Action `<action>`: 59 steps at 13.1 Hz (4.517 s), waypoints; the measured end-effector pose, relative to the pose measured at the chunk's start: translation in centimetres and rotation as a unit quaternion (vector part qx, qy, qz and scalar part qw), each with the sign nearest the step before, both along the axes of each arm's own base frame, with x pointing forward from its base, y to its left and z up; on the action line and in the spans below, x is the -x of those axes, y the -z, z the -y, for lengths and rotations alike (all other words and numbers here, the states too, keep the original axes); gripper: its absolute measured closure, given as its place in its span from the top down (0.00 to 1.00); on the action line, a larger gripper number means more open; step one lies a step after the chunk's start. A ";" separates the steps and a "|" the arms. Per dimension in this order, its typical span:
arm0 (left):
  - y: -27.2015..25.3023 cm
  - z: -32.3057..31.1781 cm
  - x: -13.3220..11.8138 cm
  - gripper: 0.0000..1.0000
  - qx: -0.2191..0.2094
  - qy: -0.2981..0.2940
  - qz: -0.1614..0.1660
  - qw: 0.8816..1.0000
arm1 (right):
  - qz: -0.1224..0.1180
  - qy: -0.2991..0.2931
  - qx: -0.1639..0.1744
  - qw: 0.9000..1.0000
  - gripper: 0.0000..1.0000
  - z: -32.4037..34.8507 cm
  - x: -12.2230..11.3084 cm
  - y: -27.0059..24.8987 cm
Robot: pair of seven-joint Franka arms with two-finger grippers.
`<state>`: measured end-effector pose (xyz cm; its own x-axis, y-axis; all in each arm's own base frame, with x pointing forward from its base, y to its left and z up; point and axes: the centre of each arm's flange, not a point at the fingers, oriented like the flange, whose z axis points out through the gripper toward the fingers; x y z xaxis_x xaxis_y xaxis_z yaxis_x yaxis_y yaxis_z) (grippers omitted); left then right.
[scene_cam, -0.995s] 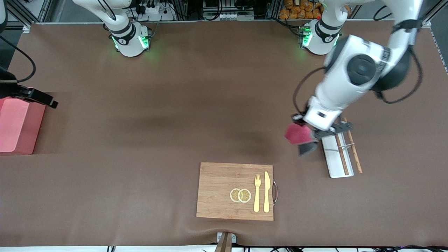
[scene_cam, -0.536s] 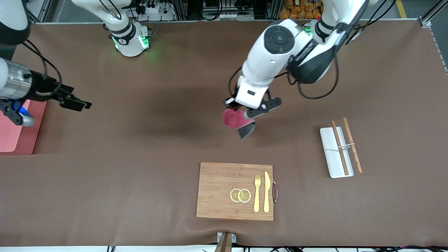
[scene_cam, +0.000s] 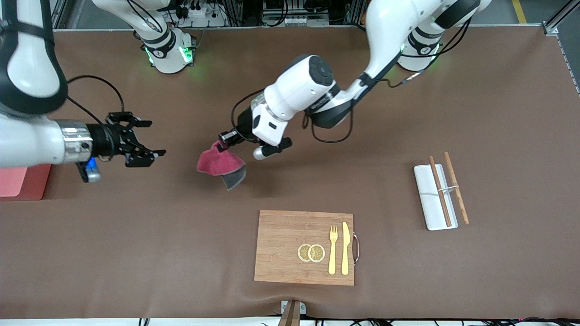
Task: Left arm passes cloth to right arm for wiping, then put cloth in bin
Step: 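Carry the cloth toward the right gripper while the right gripper approaches, then grasp the cloth with the right gripper and release the left gripper, then wipe the table with the cloth while the left gripper withdraws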
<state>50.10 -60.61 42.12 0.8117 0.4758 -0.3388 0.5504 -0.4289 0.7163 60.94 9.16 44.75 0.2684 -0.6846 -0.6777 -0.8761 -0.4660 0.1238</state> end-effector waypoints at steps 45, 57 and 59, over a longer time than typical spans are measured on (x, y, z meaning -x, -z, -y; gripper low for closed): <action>-20.7 -46.8 -12.0 1.00 -0.378 0.163 0.003 0.912 | 0.302 -0.519 0.198 0.775 0.03 29.2 -7.2 20.0; -22.3 -55.2 -6.2 1.00 -0.449 0.268 0.039 0.852 | 0.290 -0.571 0.240 0.729 0.03 18.2 -9.8 20.6; -22.4 -55.0 -5.1 1.00 -0.450 0.270 0.037 0.850 | 0.287 -0.526 0.232 0.766 0.03 11.3 -9.3 22.0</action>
